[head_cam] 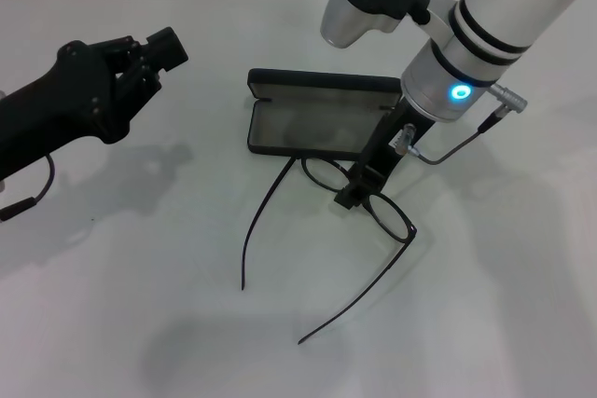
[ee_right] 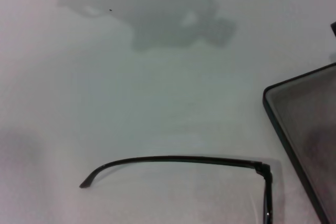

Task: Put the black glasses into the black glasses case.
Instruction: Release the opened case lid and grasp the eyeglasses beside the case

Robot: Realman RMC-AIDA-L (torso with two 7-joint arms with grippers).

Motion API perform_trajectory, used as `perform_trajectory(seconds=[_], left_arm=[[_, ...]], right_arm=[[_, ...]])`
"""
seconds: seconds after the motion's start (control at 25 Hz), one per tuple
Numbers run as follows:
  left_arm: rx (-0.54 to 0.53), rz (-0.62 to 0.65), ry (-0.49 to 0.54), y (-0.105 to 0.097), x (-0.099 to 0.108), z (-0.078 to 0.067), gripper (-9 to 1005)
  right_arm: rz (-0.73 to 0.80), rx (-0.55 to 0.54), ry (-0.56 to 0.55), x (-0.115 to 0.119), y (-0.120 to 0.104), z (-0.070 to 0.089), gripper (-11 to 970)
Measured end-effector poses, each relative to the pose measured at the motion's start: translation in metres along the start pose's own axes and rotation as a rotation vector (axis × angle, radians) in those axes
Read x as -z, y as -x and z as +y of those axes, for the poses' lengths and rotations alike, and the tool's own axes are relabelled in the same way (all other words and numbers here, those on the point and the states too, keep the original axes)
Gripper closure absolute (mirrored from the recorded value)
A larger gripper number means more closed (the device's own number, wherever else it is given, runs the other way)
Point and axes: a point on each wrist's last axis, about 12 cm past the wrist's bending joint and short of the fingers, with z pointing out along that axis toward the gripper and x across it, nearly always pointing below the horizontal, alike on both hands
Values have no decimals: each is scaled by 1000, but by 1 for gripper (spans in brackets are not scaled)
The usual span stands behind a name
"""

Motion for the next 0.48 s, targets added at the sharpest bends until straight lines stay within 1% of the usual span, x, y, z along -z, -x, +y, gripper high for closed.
perform_trajectory(seconds=[0.48], left_arm=[[-3, -3, 6, 1, 0, 1, 949]], right_arm=[[17, -43, 15, 4, -1, 1, 662]])
